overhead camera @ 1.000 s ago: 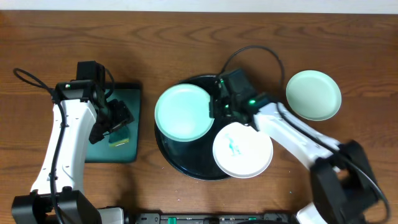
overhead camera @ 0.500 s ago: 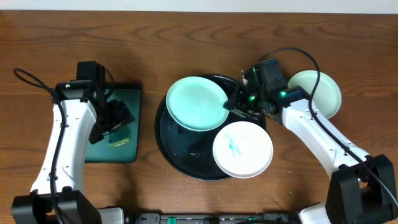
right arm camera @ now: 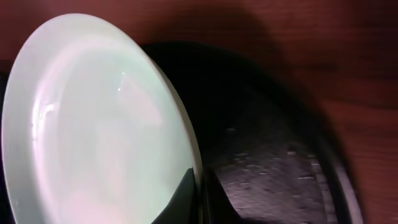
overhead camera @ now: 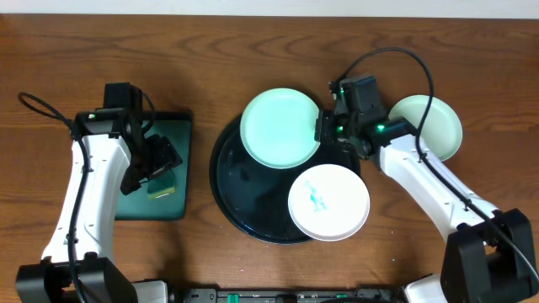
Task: Clean dirty plates on tray and stack at the side
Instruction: 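Lift the scrubbed green plate with the right gripper and tip it upright, then carry the plate right and lower it onto the first green plate, then move the right gripper to the white plate's rim and grasp it, then drag the white plate toward the tray center with the right gripper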
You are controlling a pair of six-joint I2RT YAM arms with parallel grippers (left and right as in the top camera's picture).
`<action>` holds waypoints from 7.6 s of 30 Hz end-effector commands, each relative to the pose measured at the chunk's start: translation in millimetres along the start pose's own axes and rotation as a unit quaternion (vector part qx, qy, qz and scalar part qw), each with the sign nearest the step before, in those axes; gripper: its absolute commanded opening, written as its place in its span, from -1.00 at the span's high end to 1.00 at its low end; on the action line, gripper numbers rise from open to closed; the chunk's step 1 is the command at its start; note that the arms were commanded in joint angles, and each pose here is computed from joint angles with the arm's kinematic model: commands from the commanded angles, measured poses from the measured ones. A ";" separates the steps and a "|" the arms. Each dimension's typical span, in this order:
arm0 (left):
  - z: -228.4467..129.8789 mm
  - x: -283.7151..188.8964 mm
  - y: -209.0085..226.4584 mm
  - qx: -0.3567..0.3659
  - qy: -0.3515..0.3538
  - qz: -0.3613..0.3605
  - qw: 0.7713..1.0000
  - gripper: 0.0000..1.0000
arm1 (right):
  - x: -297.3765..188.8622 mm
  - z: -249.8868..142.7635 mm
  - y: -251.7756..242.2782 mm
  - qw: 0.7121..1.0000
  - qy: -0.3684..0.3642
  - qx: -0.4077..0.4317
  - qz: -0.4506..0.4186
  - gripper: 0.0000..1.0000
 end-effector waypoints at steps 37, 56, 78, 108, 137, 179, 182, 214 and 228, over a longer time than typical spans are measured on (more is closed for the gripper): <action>0.3 -2.1 -0.5 0.001 -0.004 0.000 1.000 -0.63 | -108.5 35.0 119.2 0.683 -0.077 -0.456 -0.566 0.97; 0.4 -2.1 -0.6 0.001 -0.004 0.000 1.000 -0.63 | -101.7 33.3 124.8 0.696 -0.093 -0.463 -0.541 0.98; 1.0 -2.1 -1.0 0.001 -0.005 -0.001 1.000 -0.64 | -16.4 -9.2 99.5 0.957 -0.069 -0.222 -0.176 0.97; 0.9 -2.1 -1.0 0.001 -0.005 -0.001 1.000 -0.64 | -58.6 -46.3 -264.9 0.905 -0.033 0.381 -0.186 0.97; 0.8 -2.1 -1.0 0.001 -0.005 -0.001 1.000 -0.64 | -64.1 -77.8 -291.8 0.867 0.011 0.403 -0.294 0.97; 1.4 -2.1 -1.5 0.001 -0.006 -0.002 1.000 -0.64 | -99.2 8.9 -138.8 0.989 -0.062 0.125 -0.056 0.07; 1.4 -2.1 -1.5 0.001 -0.006 -0.002 1.000 -0.64 | -96.2 7.7 -100.5 0.995 -0.042 0.089 -0.028 0.17; 1.2 -2.1 -1.4 0.001 -0.006 -0.002 1.000 -0.64 | -46.7 -116.0 -8.6 0.973 0.201 0.066 -0.093 0.13; 0.8 -2.1 -0.9 0.001 -0.005 -0.001 1.000 -0.64 | -70.6 -131.0 -27.0 0.943 0.218 0.153 -0.197 0.29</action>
Point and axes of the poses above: each gripper's point midway between its finger pads, its own x axis out along the fingers, its own y axis along the line the jaws close on, z = x × y, the point moved 5 cm from there along -x, back along the fingers, and after that the axes turned 15 degrees about -x, right-handed, at the moved point
